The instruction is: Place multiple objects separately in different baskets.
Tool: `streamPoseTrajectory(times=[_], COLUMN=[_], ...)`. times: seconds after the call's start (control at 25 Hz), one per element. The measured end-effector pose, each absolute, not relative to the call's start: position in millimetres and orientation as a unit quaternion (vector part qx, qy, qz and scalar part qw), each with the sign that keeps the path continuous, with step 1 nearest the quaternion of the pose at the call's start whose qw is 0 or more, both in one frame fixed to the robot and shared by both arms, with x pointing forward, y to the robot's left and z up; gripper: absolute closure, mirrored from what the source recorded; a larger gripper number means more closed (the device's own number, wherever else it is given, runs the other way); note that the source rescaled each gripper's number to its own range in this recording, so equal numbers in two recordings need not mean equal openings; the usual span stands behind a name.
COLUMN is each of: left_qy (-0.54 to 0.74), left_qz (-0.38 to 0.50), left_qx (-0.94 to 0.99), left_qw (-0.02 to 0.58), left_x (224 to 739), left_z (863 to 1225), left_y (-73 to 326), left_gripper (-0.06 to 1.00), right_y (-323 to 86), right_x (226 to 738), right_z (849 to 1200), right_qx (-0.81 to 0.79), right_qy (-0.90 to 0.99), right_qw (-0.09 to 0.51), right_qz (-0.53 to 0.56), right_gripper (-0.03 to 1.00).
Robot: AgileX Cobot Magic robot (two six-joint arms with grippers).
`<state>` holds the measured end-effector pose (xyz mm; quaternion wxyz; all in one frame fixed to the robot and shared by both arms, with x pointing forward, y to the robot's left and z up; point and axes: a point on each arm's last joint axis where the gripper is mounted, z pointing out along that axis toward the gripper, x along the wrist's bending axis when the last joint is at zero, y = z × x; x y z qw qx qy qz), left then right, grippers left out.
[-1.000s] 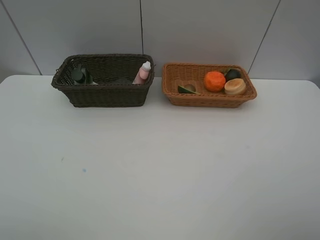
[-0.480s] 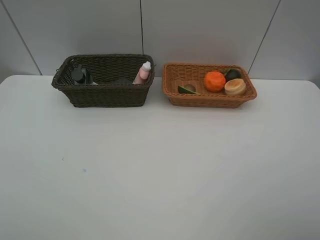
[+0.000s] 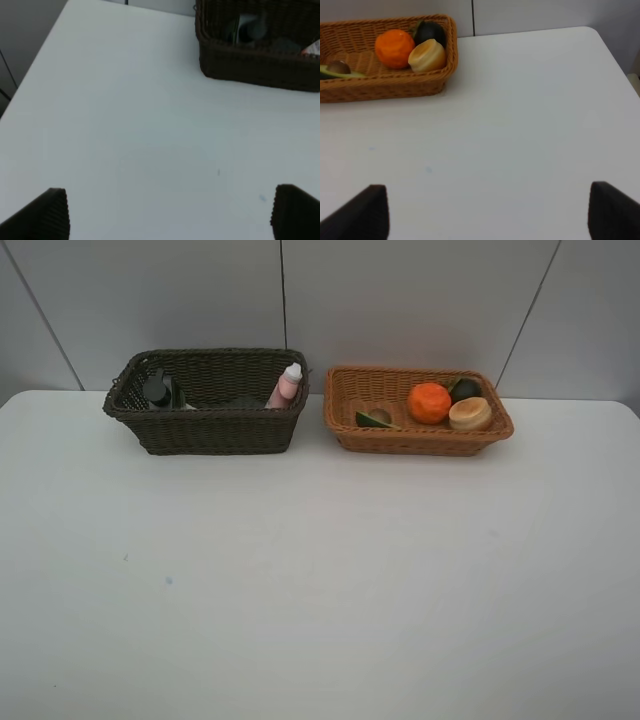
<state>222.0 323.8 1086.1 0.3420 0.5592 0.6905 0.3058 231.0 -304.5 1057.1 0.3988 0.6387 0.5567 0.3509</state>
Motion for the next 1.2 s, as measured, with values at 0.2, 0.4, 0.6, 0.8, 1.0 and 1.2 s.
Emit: streamPoseTrajectory(times=[0.2,0.4,0.6,0.8,1.0,1.2], left_qy=[0.691,0.681,0.673,0.634,0.605,0.594], left_qz=[0.273,0.282,0.286,0.289,0.292,0.313], left_qx=[0.589,0.588,0.595,0.633,0.657,0.646], left_qw=[0.318,0.333,0.333,0.337,0.342,0.363], left_x=[232.5,237.9,238.7,239.1,237.0,227.9], left_z=[1050.1,1045.9,1045.7,1046.4,1046.3,1045.9], left_y=[310.7,308.1,307.7,303.2,300.3,301.6], left_gripper=[-0.06,-0.06,-0.06,-0.06,-0.06,-0.06], right_y=[-304.5,-304.5,-304.5,-304.5,-304.5,-304.5], right_x=[231.0,231.0,231.0,231.0,231.0,231.0], right_z=[1057.1,1057.1,1057.1,1057.1,1057.1,1057.1], right_qx=[0.639,0.639,0.639,0.639,0.639,0.639], right_qy=[0.557,0.557,0.557,0.557,0.557,0.557], right_qw=[0.399,0.399,0.399,0.399,0.399,0.399], right_qz=[0.351,0.351,0.351,0.351,0.351,0.351], right_gripper=[-0.03,-0.03,-0.03,-0.03,-0.03,-0.03])
